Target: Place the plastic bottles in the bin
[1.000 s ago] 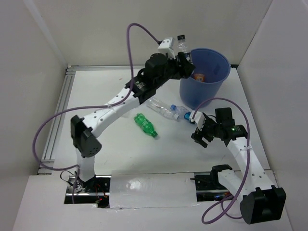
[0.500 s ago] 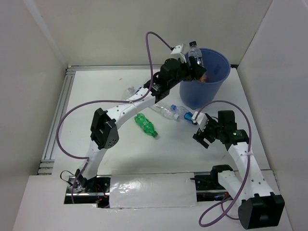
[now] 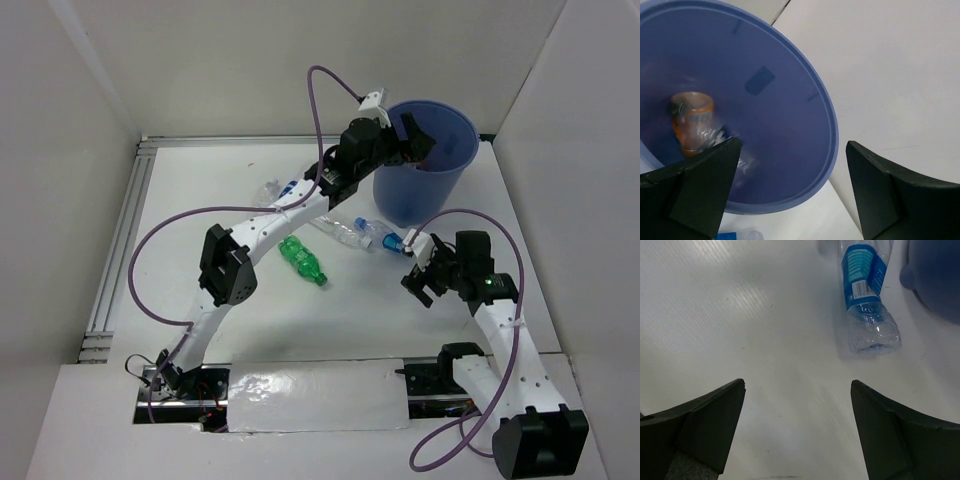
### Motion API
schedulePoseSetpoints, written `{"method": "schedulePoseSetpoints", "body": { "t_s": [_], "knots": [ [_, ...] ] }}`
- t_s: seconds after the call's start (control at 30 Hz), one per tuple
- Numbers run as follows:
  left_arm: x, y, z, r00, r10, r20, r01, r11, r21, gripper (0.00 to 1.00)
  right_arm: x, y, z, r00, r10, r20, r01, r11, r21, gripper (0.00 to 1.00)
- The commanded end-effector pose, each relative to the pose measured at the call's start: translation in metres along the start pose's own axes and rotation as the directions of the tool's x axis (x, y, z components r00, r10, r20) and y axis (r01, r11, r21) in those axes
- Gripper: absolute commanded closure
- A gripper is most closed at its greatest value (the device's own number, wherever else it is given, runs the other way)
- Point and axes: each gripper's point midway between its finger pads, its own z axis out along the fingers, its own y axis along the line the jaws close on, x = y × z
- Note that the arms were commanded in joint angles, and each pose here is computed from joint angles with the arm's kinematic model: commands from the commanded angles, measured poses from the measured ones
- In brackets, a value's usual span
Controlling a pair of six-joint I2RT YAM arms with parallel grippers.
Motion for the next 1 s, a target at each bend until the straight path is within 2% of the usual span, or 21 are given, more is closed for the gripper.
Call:
{"method": "schedulePoseSetpoints", "body": {
  "t_s": [0.0,0.1,0.17,0.2,0.23,0.37,0.4,0.47,0.5,0.53,0.6,0.7,0.83,0.87,0.97],
  "knots": [
    [-0.040,-0.023,-0.009,0.995,0.044,0.092,-0.048,0.998,0.038,0.01,-0.019,-0.018,0.000,0.996,-0.003,0.089,-0.004,0.997,0.081,0.07],
    [-0.070,-0.040,-0.030,0.987,0.094,0.132,-0.100,0.994,0.037,0.01,-0.027,-0.032,0.004,0.991,-0.053,0.126,0.035,0.990,0.140,0.07],
    [-0.072,-0.036,-0.045,0.984,0.138,0.113,-0.140,0.990,0.006,0.01,-0.031,-0.041,0.007,0.986,-0.096,0.134,0.074,0.984,0.159,0.07],
    [-0.101,-0.055,-0.075,0.975,0.158,0.154,-0.162,0.987,0.014,0.01,-0.034,-0.040,0.011,0.983,-0.124,0.138,0.104,0.984,0.146,0.07],
    [-0.077,-0.011,-0.134,0.982,0.181,0.050,-0.172,0.975,-0.139,0.01,-0.040,-0.050,0.028,0.984,-0.143,0.105,0.129,0.983,0.127,0.07],
    [-0.045,0.029,-0.206,0.997,0.084,0.000,-0.081,0.966,-0.246,0.01,-0.044,-0.056,0.045,0.984,-0.166,0.066,0.159,0.982,0.105,0.06],
    [-0.022,0.051,-0.240,0.997,0.063,-0.044,-0.073,0.957,-0.282,0.01,-0.044,-0.055,0.050,0.982,-0.177,0.062,0.171,0.981,0.092,0.04],
    [0.003,0.073,-0.271,0.998,-0.009,-0.065,-0.013,0.943,-0.331,0.01,-0.040,-0.058,0.062,0.984,-0.179,0.025,0.176,0.980,0.088,0.04],
    [0.035,0.103,-0.289,0.993,-0.031,-0.115,-0.017,0.919,-0.393,0.01,-0.041,-0.055,0.067,0.982,-0.187,0.020,0.185,0.980,0.077,0.04],
    [0.036,0.100,-0.306,0.994,-0.049,-0.102,0.006,0.925,-0.379,0.01,-0.040,-0.057,0.075,0.979,-0.203,0.014,0.202,0.976,0.076,0.04],
    [0.073,0.125,-0.333,0.982,-0.107,-0.156,0.026,0.892,-0.451,0.01,-0.037,-0.059,0.083,0.975,-0.222,-0.024,0.223,0.970,0.098,0.04],
    [0.084,0.133,-0.357,0.976,-0.167,-0.136,0.084,0.877,-0.474,0.01,-0.027,-0.067,0.096,0.972,-0.222,-0.072,0.230,0.963,0.143,0.04],
    [0.106,0.148,-0.374,0.969,-0.194,-0.153,0.094,0.861,-0.499,0.01,-0.020,-0.068,0.105,0.968,-0.228,-0.107,0.242,0.958,0.154,0.13],
    [0.107,0.150,-0.376,0.968,-0.203,-0.149,0.103,0.859,-0.502,0.01,-0.011,-0.065,0.108,0.967,-0.220,-0.131,0.239,0.960,0.145,0.21],
    [0.114,0.153,-0.376,0.963,-0.216,-0.164,0.104,0.854,-0.510,0.01,-0.004,-0.060,0.112,0.964,-0.221,-0.150,0.240,0.962,0.127,0.24]
  ]
}}
